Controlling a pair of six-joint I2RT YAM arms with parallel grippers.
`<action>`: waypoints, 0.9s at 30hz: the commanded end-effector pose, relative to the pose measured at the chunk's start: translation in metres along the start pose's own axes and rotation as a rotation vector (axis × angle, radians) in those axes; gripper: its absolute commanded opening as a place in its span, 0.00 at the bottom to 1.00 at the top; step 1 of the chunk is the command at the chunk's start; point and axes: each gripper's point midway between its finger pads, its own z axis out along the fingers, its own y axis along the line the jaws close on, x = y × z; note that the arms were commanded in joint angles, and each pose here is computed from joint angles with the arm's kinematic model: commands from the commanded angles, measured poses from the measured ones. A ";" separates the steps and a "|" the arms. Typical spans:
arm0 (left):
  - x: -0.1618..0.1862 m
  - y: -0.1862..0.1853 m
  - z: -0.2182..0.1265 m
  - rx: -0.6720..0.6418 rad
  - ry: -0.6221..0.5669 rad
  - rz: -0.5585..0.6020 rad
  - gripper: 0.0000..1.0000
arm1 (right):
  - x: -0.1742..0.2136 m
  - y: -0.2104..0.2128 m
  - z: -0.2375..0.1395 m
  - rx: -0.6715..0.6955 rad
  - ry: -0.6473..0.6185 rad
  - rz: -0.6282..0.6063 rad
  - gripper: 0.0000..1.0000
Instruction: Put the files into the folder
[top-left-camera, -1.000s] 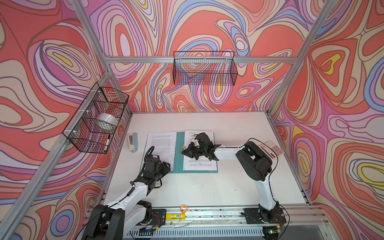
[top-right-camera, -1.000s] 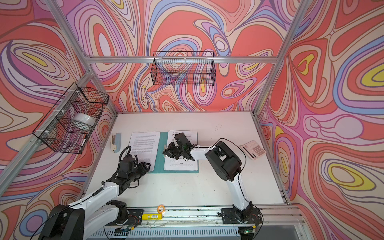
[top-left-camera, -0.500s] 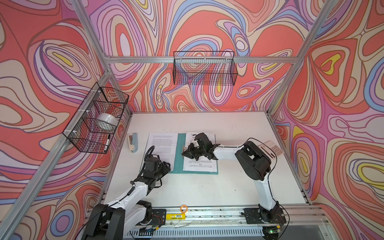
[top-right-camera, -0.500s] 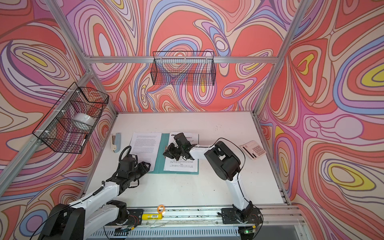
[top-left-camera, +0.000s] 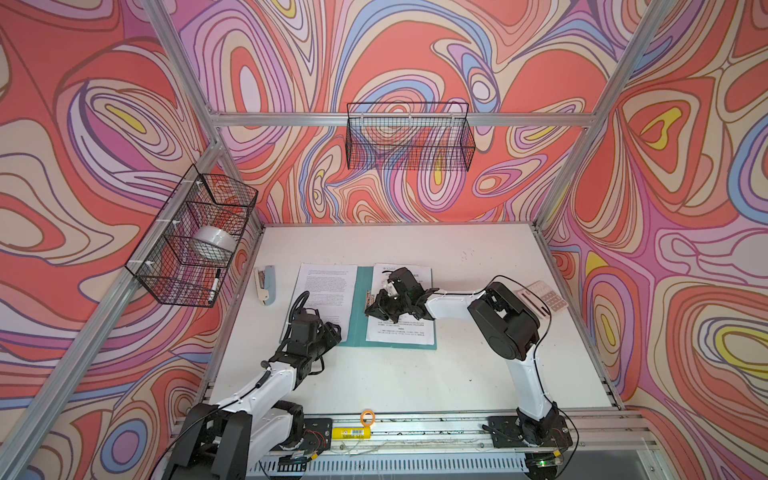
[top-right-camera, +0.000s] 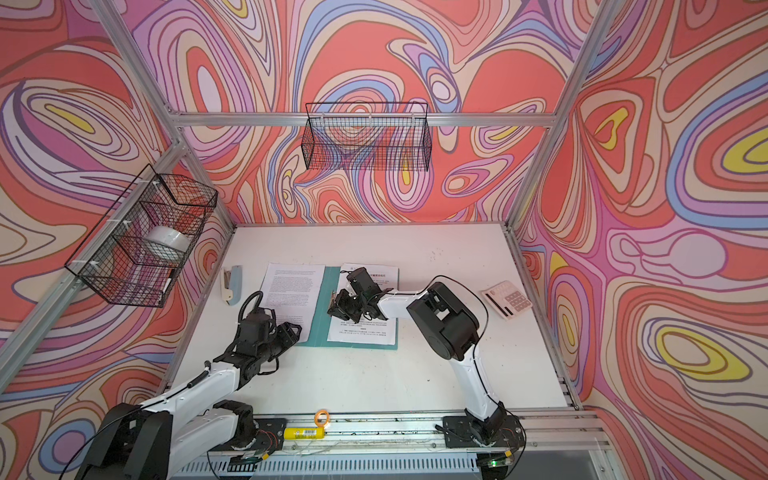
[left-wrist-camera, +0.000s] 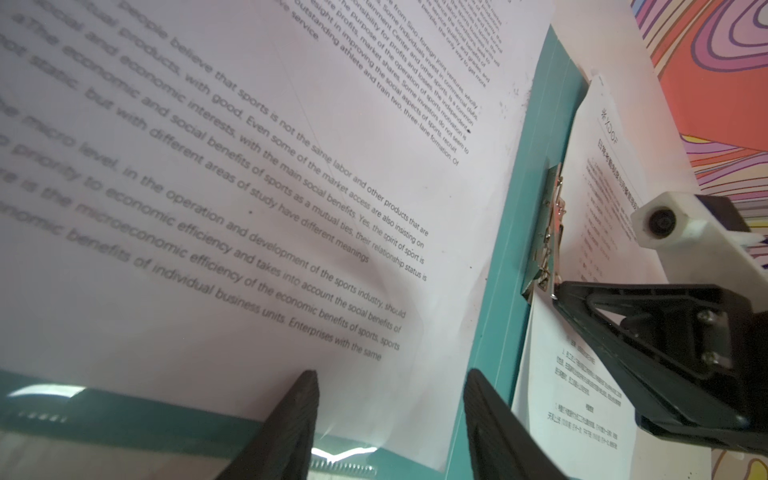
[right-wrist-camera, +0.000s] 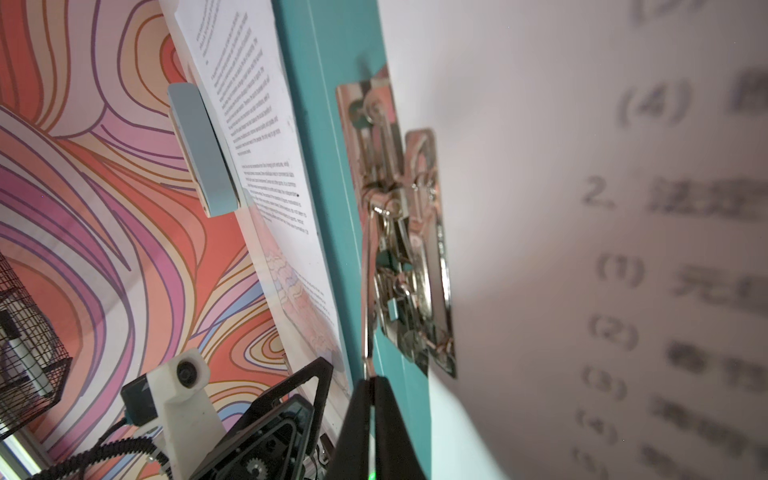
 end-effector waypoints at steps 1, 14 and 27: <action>0.023 0.027 0.002 -0.090 0.068 -0.003 0.57 | 0.009 -0.070 0.006 0.209 -0.001 0.048 0.00; 0.022 0.028 0.003 -0.097 0.065 0.000 0.57 | 0.008 -0.095 0.009 0.290 -0.002 0.038 0.00; 0.023 0.029 0.004 -0.105 0.073 0.002 0.57 | 0.009 -0.112 0.000 0.336 -0.005 0.038 0.00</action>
